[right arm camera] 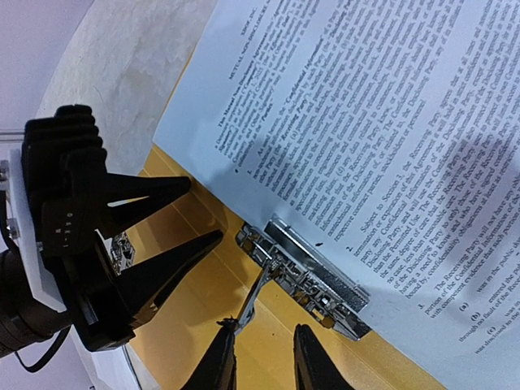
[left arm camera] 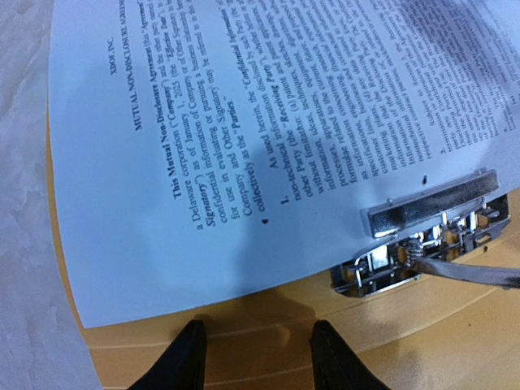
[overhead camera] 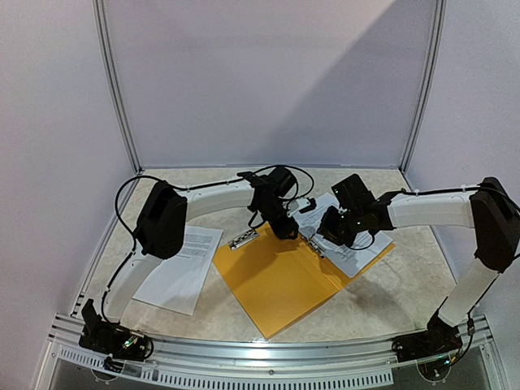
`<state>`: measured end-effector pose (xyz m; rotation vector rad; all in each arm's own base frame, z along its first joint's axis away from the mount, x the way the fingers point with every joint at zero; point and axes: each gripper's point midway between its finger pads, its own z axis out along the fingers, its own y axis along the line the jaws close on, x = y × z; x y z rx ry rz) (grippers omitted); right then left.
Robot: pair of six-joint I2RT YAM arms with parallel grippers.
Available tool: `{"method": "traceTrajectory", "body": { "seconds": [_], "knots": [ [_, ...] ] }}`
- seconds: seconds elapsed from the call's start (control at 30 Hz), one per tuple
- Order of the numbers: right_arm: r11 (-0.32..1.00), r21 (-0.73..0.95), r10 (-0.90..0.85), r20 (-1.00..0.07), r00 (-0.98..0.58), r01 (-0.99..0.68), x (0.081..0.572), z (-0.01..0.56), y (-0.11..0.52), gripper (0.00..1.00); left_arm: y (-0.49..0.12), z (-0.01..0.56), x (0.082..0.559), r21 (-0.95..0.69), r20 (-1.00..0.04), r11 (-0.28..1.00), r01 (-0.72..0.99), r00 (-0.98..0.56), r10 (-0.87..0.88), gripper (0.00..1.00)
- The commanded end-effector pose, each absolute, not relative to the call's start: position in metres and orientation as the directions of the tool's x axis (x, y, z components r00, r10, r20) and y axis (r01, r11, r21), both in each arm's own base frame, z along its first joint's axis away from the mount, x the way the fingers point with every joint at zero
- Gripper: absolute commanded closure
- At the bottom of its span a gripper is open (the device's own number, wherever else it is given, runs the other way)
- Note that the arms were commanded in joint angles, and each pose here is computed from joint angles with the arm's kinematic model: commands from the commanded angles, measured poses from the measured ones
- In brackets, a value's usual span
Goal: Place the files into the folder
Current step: Clamp the file and folder with some files.
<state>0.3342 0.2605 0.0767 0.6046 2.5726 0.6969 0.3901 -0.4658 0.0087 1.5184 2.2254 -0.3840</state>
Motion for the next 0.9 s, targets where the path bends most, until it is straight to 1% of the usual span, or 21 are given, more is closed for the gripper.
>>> {"method": "traceTrajectory", "body": {
  "seconds": [0.0, 0.17, 0.37, 0.43, 0.6, 0.8, 0.87],
  "knots": [
    [0.768, 0.582, 0.479, -0.247, -0.842, 0.266, 0.338, 0.075, 0.274, 0.75, -0.436, -0.047, 0.359, -0.053, -0.300, 0.354, 0.934, -0.353, 0.886, 0.54],
    [0.764, 0.603, 0.458, -0.257, -0.851, 0.229, 0.342, 0.083, 0.281, 0.74, -0.435, -0.047, 0.360, -0.053, -0.298, 0.356, 0.933, -0.355, 0.886, 0.54],
    [0.784, 0.543, 0.502, -0.273, -0.820, 0.299, 0.337, 0.079, 0.260, 0.77, -0.436, -0.047, 0.359, -0.055, -0.299, 0.355, 0.933, -0.355, 0.886, 0.54],
    [0.779, 0.553, 0.519, -0.302, -0.800, 0.297, 0.340, 0.088, 0.256, 0.77, -0.436, -0.047, 0.360, -0.054, -0.300, 0.355, 0.933, -0.354, 0.886, 0.54],
    [0.774, 0.584, 0.500, -0.326, -0.802, 0.245, 0.344, 0.105, 0.262, 0.74, -0.436, -0.047, 0.359, -0.054, -0.299, 0.354, 0.934, -0.354, 0.886, 0.54],
    [0.780, 0.573, 0.489, -0.306, -0.817, 0.252, 0.347, 0.092, 0.269, 0.72, -0.436, -0.047, 0.359, -0.055, -0.301, 0.353, 0.934, -0.352, 0.886, 0.54],
    [0.774, 0.581, 0.477, -0.276, -0.835, 0.250, 0.344, 0.088, 0.275, 0.72, -0.436, -0.047, 0.359, -0.055, -0.301, 0.353, 0.934, -0.353, 0.886, 0.54]
  ]
}}
